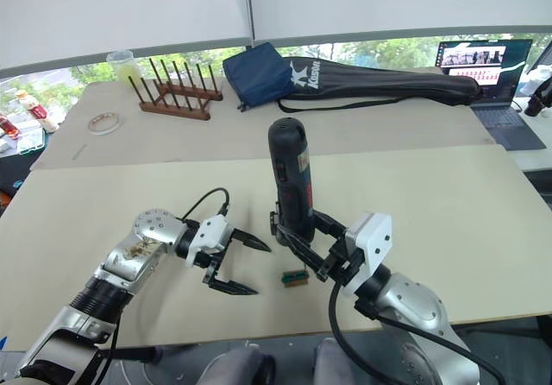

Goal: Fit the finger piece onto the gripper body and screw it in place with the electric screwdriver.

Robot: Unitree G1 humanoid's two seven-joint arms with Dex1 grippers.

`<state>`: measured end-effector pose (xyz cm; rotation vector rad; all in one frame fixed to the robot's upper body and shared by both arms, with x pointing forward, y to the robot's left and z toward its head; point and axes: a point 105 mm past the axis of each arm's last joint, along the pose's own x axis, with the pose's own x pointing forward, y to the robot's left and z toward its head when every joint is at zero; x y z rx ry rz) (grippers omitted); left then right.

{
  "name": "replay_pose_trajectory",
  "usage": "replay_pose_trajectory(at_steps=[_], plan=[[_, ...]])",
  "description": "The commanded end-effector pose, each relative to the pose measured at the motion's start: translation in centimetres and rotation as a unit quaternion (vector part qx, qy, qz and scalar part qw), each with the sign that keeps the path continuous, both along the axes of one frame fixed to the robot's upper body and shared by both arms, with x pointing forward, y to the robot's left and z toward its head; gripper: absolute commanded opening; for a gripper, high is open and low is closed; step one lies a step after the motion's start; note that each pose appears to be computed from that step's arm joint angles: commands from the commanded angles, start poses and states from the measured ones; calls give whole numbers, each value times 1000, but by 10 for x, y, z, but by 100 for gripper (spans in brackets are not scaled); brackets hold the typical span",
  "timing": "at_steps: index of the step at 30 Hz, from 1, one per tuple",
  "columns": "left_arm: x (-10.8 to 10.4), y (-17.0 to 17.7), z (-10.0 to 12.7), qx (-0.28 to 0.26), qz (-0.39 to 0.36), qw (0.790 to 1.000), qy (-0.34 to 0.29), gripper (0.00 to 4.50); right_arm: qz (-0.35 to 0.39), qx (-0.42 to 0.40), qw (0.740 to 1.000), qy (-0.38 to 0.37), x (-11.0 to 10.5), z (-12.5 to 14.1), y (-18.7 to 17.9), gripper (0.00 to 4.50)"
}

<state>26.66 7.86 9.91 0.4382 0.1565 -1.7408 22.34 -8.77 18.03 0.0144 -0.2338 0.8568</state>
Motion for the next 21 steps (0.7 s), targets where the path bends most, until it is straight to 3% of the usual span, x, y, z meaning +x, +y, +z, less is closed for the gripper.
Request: replay_pose_trajectory(at_steps=[1,21], plan=[[0,0,5,-1,-5,1000,-17,450,18,19,999,-33,-8,16,4,197],[3,-4,12,-11,3,999,-31,450,17,13,999,-37,-7,13,3,197]])
